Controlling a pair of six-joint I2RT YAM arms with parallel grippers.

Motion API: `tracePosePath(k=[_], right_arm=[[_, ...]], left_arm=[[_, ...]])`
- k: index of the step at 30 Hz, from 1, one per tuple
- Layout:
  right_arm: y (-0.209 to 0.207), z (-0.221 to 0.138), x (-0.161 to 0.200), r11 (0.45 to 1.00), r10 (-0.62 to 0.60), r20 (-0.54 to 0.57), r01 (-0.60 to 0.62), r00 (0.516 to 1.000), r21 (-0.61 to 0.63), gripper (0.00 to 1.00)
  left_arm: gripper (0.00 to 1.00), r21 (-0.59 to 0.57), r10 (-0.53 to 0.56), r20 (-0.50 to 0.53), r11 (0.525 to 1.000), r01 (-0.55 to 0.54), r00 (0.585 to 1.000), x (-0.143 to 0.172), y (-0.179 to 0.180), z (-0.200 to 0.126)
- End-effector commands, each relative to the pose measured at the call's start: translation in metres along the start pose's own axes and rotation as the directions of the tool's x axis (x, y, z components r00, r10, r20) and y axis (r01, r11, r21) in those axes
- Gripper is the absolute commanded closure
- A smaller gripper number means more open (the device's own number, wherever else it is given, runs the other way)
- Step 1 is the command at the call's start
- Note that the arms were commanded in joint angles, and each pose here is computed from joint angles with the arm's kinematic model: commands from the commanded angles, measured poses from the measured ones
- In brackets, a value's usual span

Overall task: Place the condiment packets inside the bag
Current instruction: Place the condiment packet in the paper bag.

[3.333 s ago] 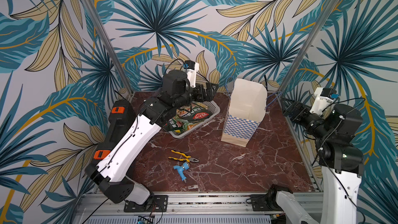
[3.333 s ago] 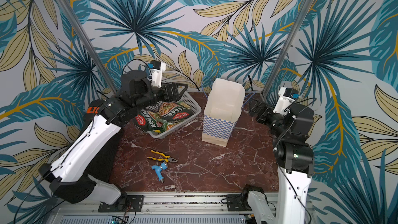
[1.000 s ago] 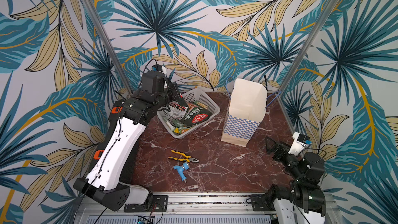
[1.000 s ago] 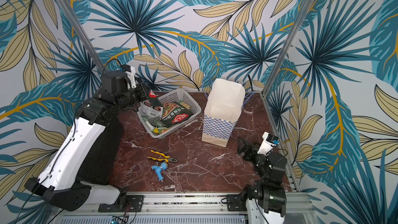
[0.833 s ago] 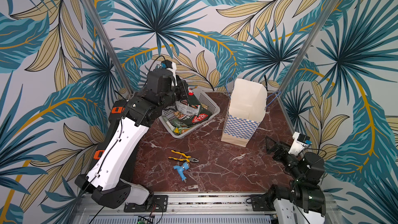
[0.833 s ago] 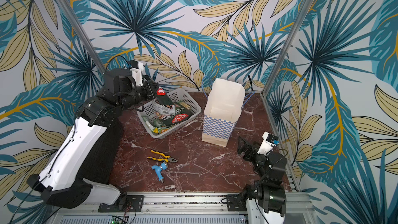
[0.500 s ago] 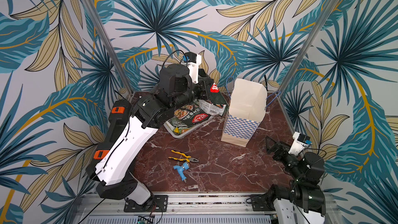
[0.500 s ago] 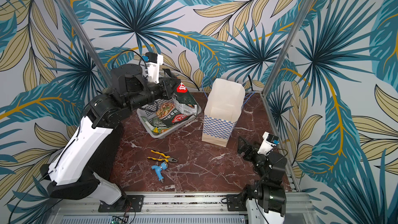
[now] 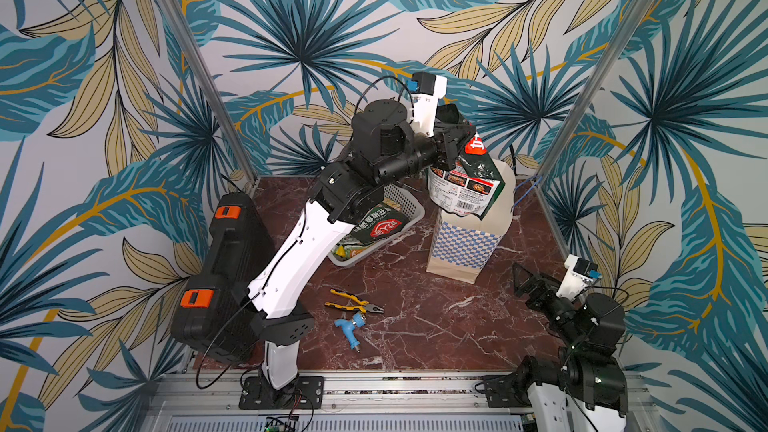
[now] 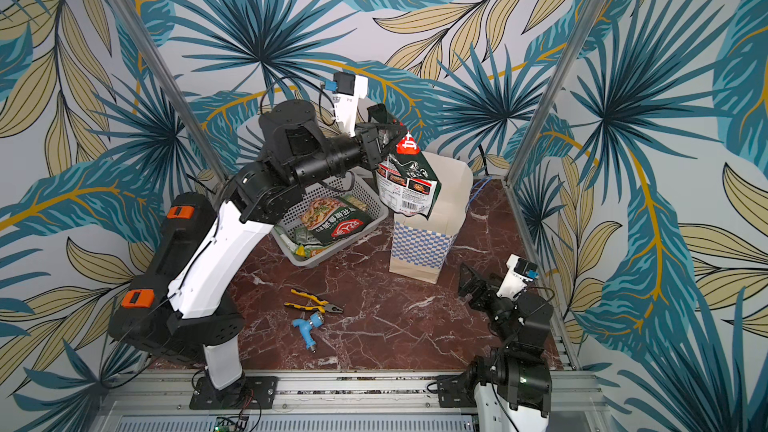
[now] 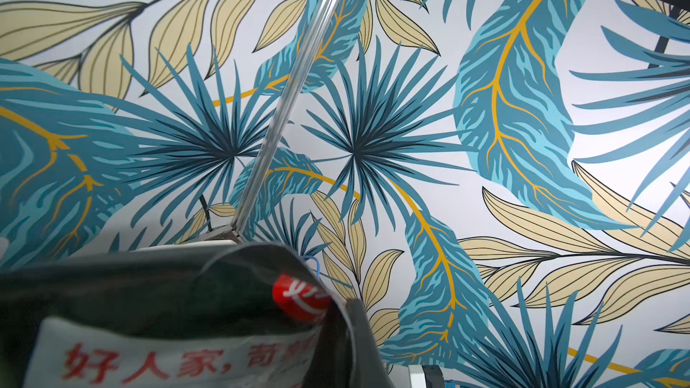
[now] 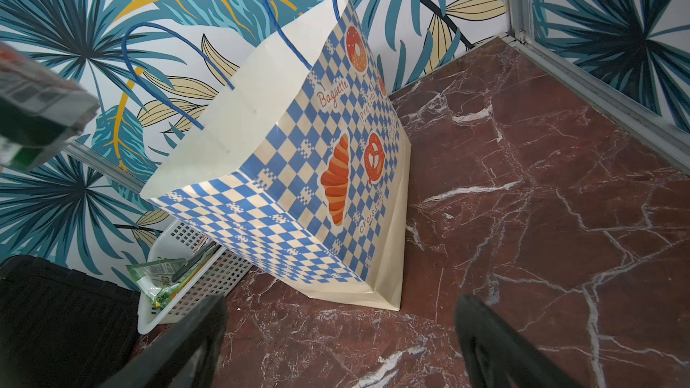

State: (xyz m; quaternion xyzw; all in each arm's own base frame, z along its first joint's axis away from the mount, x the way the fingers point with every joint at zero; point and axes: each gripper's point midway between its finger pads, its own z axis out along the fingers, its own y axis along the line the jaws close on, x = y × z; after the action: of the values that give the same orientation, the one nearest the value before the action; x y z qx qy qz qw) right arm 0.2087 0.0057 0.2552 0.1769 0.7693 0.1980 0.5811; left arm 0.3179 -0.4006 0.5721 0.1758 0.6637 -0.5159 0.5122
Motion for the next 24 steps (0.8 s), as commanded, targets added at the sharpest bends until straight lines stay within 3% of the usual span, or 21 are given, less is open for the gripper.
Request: tracePosePath(k=[1, 7, 14, 24], right_arm=[[-0.003, 0.002, -0.001, 1.0, 0.004, 0.015, -0.004, 1.0, 0.006, 0.0], [-0.004, 0.003, -0.001, 1.0, 0.005, 0.012, -0.006, 1.0, 0.011, 0.0], [-0.004, 0.004, 0.0, 1.0, 0.009, 0.003, -0.009, 1.0, 0.012, 0.0], [-0.005, 0.006, 0.002, 1.0, 0.011, -0.007, -0.011, 1.0, 0.011, 0.0]], left_arm=[[1.0, 0.185, -0.008, 0.144, 0.982, -0.019, 0.99, -0.039, -0.04, -0.001], [1.0, 0.286, -0.035, 0.122, 0.958, -0.002, 0.992, -0.025, -0.042, 0.026], [1.0, 0.244, -0.017, 0.045, 0.97, 0.005, 0.999, 0.003, -0.007, 0.052], [1.0, 0.212, -0.076, -0.032, 0.974, 0.081, 0.997, 0.025, 0.045, 0.075]])
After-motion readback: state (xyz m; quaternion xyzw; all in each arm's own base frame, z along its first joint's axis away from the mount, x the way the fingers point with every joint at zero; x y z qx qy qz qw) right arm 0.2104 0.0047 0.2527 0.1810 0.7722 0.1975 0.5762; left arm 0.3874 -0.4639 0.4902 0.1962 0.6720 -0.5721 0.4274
